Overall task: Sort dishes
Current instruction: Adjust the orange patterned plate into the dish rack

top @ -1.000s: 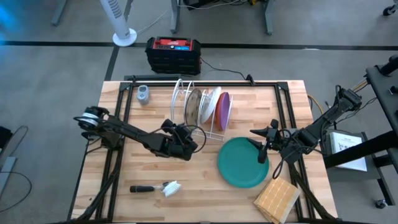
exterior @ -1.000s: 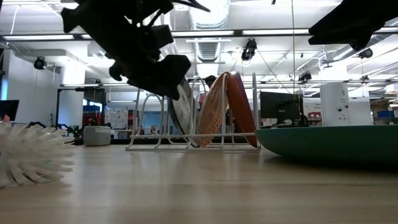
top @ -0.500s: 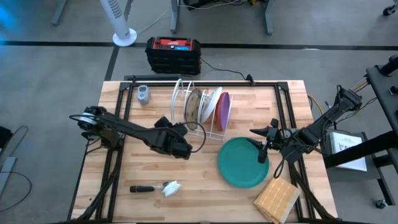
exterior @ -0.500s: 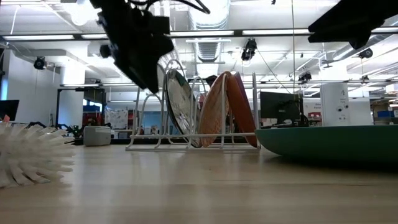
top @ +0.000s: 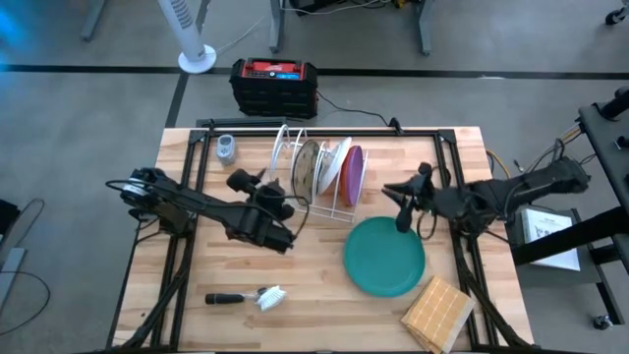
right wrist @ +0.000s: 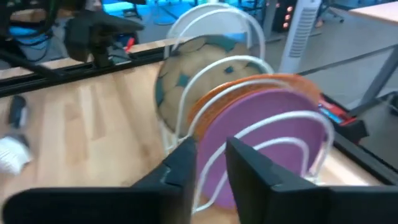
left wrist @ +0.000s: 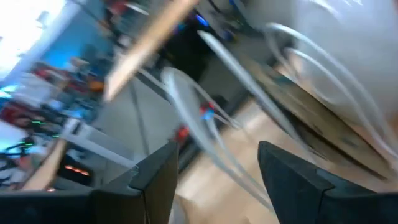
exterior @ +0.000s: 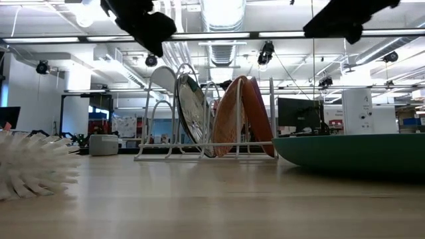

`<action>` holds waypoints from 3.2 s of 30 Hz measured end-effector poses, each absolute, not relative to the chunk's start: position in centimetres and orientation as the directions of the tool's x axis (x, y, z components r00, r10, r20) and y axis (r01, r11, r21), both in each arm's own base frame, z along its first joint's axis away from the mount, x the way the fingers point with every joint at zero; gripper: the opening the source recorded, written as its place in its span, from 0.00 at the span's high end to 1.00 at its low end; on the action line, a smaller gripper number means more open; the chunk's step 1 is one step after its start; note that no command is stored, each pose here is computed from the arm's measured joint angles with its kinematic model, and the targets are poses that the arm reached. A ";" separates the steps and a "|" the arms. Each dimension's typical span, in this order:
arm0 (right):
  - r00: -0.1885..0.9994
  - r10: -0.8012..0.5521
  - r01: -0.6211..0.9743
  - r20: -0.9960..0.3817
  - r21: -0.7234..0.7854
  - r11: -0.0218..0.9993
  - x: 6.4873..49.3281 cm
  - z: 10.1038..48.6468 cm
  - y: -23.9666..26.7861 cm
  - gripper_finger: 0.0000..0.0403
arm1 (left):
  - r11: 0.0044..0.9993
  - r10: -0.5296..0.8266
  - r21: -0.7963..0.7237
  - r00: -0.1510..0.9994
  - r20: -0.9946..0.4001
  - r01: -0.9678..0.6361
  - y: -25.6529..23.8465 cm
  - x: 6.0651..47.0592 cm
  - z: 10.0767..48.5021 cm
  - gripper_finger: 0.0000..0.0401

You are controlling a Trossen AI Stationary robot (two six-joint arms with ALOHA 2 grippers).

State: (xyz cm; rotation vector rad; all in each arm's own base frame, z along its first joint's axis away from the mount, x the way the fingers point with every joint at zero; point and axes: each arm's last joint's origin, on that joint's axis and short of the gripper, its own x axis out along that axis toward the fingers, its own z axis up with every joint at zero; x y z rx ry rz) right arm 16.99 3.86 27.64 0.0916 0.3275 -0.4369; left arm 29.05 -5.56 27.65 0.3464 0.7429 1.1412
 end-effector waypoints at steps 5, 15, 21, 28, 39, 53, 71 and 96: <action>0.845 -0.428 0.451 -0.320 -0.001 0.892 17.6 29.2 1.5 0.96 | 0.295 0.955 0.556 0.227 -0.189 -0.777 -4.8 27.0 27.0 0.56; 0.825 -0.459 0.489 -0.330 0.008 0.872 19.6 30.2 -3.1 1.00 | 0.256 0.963 0.465 0.263 -0.052 -0.847 -2.9 20.8 27.6 0.93; 0.775 -0.493 0.548 -0.395 0.030 0.836 21.9 30.3 -6.3 1.00 | 0.265 0.963 0.368 0.265 -0.049 -0.891 -1.9 17.5 26.7 0.99; 0.715 -0.459 0.569 -0.527 0.058 0.820 25.0 30.8 -9.5 1.00 | 0.240 0.968 0.408 0.247 -0.037 -0.881 -0.9 14.9 23.3 1.00; 0.542 -0.415 0.585 -0.731 -0.027 0.811 28.6 31.0 -11.8 1.00 | 0.229 0.969 0.390 0.249 0.000 -0.892 -0.7 14.3 24.7 1.00; 0.491 -0.419 0.555 -0.764 -0.096 0.826 28.7 29.9 -13.4 1.00 | 0.207 0.973 0.428 0.230 0.001 -0.880 -0.7 15.4 29.1 1.00; 0.482 -0.427 0.504 -0.765 -0.157 0.849 29.7 28.5 -14.7 1.00 | 0.138 0.988 0.469 0.156 0.001 -0.872 0.4 15.9 28.8 1.00; 0.544 -0.452 0.495 -0.707 -0.165 0.853 30.3 29.1 -14.9 1.00 | 0.127 0.989 0.485 0.145 0.001 -0.865 0.6 16.1 28.6 1.00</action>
